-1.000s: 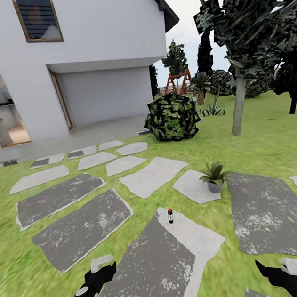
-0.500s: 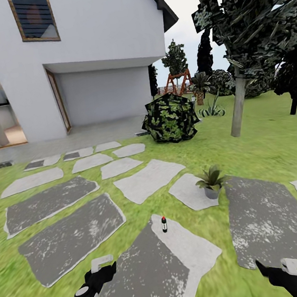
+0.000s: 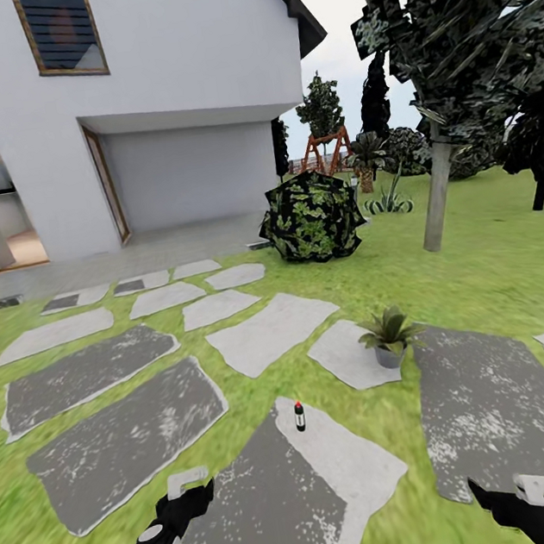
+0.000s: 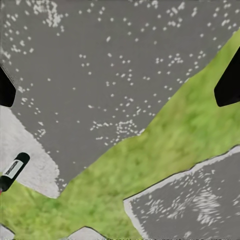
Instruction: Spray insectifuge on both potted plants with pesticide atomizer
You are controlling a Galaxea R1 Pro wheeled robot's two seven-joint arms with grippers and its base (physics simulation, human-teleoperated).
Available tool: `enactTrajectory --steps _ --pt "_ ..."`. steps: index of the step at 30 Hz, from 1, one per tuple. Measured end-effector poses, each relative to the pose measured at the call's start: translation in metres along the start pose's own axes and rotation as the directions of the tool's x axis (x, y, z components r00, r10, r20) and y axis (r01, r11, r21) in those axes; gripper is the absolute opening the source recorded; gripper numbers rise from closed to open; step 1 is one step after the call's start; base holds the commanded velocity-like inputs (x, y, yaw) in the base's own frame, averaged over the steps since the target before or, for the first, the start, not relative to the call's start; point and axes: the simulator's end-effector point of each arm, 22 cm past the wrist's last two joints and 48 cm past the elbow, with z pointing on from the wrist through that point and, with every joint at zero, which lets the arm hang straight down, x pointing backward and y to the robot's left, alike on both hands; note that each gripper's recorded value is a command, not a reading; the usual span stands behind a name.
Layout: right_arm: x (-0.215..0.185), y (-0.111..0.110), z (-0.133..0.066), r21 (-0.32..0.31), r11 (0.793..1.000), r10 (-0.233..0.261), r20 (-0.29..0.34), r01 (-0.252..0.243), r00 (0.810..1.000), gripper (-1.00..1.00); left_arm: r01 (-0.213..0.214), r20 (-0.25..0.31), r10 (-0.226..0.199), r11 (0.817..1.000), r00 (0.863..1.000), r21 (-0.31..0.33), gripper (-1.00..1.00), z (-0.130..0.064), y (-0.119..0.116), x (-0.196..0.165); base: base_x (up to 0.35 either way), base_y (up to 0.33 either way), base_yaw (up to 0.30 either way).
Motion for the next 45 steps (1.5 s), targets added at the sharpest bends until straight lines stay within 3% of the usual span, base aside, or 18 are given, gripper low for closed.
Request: enactTrajectory --steps 23,27,33,34,35,36,40,45 --pt "-0.008 -0.005 0.0 0.006 1.0 -0.014 0.018 0.014 1.0 1.0 0.001 -0.012 -0.001 1.0 1.0 0.006 1.0 0.001 -0.002 -0.003 0.248 -0.098 0.0" --pt "-0.029 -0.01 0.003 0.009 1.0 -0.025 0.026 0.024 0.999 1.0 -0.001 -0.064 0.003 1.0 0.998 0.021 1.0 0.007 -0.013 -0.021 0.015 -0.006 0.0" --pt "-0.093 -0.008 -0.001 0.003 0.999 -0.053 0.047 0.053 0.997 1.0 0.005 -0.133 0.003 0.998 0.991 0.059 1.0 0.016 -0.036 -0.092 0.004 -0.002 0.0" --pt "-0.104 -0.006 -0.004 0.0 0.998 -0.056 0.052 0.056 0.997 1.0 0.007 -0.143 0.003 0.998 0.99 0.07 1.0 0.016 -0.04 -0.102 0.0 0.0 0.0" --pt "-0.135 0.009 -0.013 -0.02 0.997 -0.07 0.043 0.071 0.997 1.0 0.017 -0.192 0.006 0.992 0.981 0.121 1.0 0.013 -0.058 -0.124 0.0 0.0 0.0" --pt "-0.154 0.017 -0.019 -0.029 0.996 -0.084 0.062 0.086 0.995 1.0 0.021 -0.19 0.006 0.99 0.982 0.136 1.0 0.012 -0.063 -0.138 0.0 0.0 0.0" --pt "-0.185 0.043 -0.038 -0.059 0.991 -0.121 0.044 0.123 0.992 1.0 0.032 -0.213 0.005 0.984 0.977 0.173 1.0 0.009 -0.075 -0.151 0.0 0.0 0.0" --pt "-0.205 0.034 -0.053 -0.034 0.985 -0.172 -0.018 0.171 0.985 1.0 0.033 -0.217 0.009 0.981 0.976 0.19 1.0 0.008 -0.083 -0.163 0.0 0.0 0.0"
